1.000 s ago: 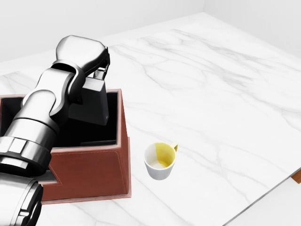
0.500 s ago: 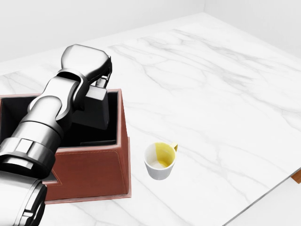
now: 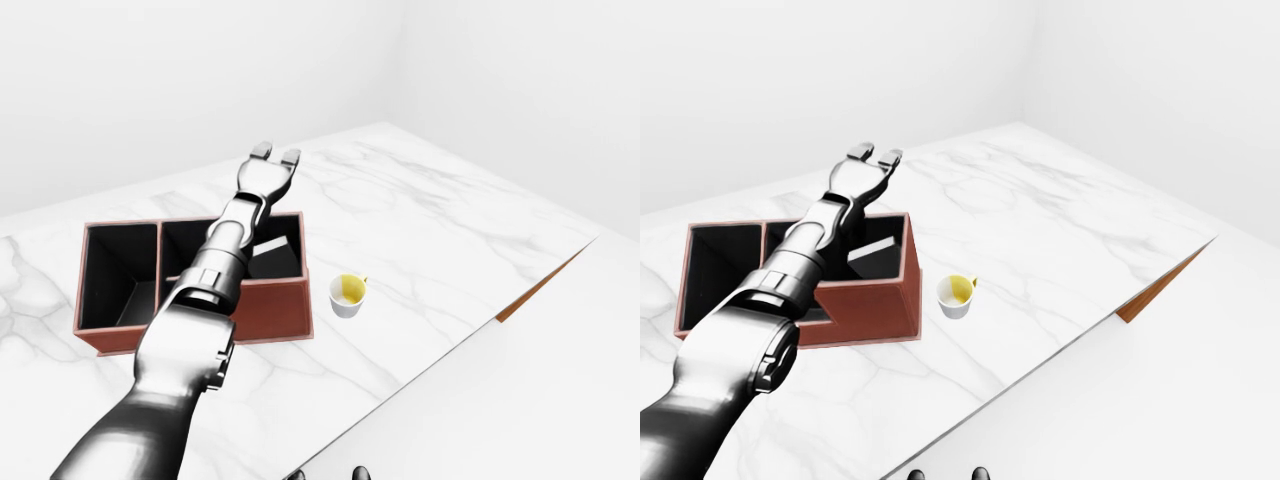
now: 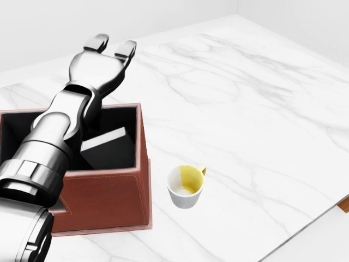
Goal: Pick up the book and place it in the right compartment of the caddy.
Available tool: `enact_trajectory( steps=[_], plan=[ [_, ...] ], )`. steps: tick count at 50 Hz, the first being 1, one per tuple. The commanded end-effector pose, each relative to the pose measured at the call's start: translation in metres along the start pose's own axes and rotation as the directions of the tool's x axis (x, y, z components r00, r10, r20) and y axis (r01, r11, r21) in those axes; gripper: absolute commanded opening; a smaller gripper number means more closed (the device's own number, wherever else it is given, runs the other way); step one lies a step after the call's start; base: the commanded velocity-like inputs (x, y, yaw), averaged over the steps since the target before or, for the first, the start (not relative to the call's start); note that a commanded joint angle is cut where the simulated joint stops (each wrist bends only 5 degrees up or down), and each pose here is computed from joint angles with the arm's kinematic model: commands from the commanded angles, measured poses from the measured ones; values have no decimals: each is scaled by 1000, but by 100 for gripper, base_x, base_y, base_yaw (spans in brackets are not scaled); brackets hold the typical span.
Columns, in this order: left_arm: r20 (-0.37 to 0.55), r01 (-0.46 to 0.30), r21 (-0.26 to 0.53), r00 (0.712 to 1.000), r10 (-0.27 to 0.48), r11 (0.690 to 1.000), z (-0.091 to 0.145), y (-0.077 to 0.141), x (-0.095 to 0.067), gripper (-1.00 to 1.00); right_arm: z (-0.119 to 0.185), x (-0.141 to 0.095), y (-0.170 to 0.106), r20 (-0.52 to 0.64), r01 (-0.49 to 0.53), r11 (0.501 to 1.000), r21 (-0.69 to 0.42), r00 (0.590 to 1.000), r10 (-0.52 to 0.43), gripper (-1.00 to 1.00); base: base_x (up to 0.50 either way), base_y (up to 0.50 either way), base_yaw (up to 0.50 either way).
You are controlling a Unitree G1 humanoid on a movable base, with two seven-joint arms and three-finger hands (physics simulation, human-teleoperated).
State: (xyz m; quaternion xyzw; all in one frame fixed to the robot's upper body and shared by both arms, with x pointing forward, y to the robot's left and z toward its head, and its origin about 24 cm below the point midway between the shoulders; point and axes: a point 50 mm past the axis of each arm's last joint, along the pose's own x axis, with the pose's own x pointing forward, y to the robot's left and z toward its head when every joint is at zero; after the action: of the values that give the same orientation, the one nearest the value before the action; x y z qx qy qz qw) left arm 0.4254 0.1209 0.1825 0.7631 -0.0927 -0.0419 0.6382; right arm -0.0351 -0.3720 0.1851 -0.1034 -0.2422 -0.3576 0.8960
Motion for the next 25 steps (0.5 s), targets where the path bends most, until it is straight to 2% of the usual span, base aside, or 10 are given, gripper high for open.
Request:
enact_trajectory(
  steps=[1,6,16,24,25],
  plan=[
    [-8,-24,-15,1000,24,1000,-3,6,0,100,1,0,0,2,-3,1000,-1,1000,3,100,0,0,0],
    [-12,-40,-22,999,39,999,-5,11,1,100,1,0,1,1,-4,1000,-2,1000,4,100,0,0,0],
    [-23,-173,-39,985,172,984,-13,48,-1,100,-1,-1,1,-6,-1,1000,-5,1000,1,100,0,0,0],
    [-21,-199,-61,980,198,978,-15,64,-3,100,-1,-1,0,-6,-2,1000,-7,1000,2,100,0,0,0],
    [-20,-238,-48,971,238,970,-15,69,-4,100,-1,-1,0,-7,-1,1000,-7,1000,1,100,0,0,0]
  ],
)
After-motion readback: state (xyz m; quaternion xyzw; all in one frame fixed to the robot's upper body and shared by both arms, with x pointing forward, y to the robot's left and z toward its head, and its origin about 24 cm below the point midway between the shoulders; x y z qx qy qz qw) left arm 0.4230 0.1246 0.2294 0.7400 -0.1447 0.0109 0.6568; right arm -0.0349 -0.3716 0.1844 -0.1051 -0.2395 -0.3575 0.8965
